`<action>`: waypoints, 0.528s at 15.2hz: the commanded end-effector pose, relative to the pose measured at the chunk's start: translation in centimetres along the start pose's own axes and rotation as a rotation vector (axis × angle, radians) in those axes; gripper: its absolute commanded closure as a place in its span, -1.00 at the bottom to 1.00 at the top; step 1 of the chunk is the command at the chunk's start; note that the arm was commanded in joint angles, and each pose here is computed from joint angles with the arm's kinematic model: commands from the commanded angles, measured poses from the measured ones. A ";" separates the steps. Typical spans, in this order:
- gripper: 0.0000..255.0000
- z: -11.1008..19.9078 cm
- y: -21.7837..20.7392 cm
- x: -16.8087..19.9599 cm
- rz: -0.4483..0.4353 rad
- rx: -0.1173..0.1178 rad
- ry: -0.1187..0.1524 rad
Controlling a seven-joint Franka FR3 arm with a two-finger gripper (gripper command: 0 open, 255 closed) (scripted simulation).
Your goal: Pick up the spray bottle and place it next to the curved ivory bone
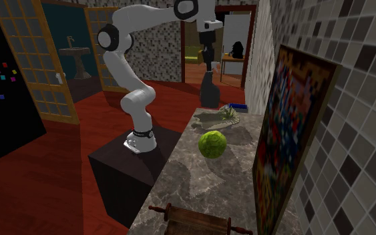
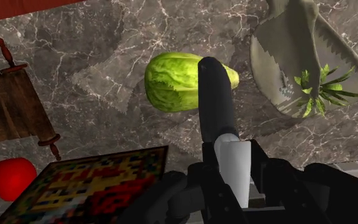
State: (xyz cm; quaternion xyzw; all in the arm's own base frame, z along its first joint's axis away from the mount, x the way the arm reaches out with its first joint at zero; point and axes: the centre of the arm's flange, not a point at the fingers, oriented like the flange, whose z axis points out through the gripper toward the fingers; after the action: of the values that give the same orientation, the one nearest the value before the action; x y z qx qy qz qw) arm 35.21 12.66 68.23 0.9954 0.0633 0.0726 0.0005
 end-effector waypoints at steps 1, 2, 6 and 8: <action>1.00 0.1 -2.6 -0.3 0.001 0.000 0.000; 1.00 0.3 -3.9 -0.6 0.001 0.000 0.000; 1.00 0.8 -9.0 -1.8 0.001 0.000 0.000; 1.00 1.0 -11.6 -2.4 0.001 0.000 0.000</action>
State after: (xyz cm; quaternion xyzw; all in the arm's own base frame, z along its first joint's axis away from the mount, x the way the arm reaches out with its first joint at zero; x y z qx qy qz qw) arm 32.06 22.69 66.88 0.9954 0.0633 0.0725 0.0005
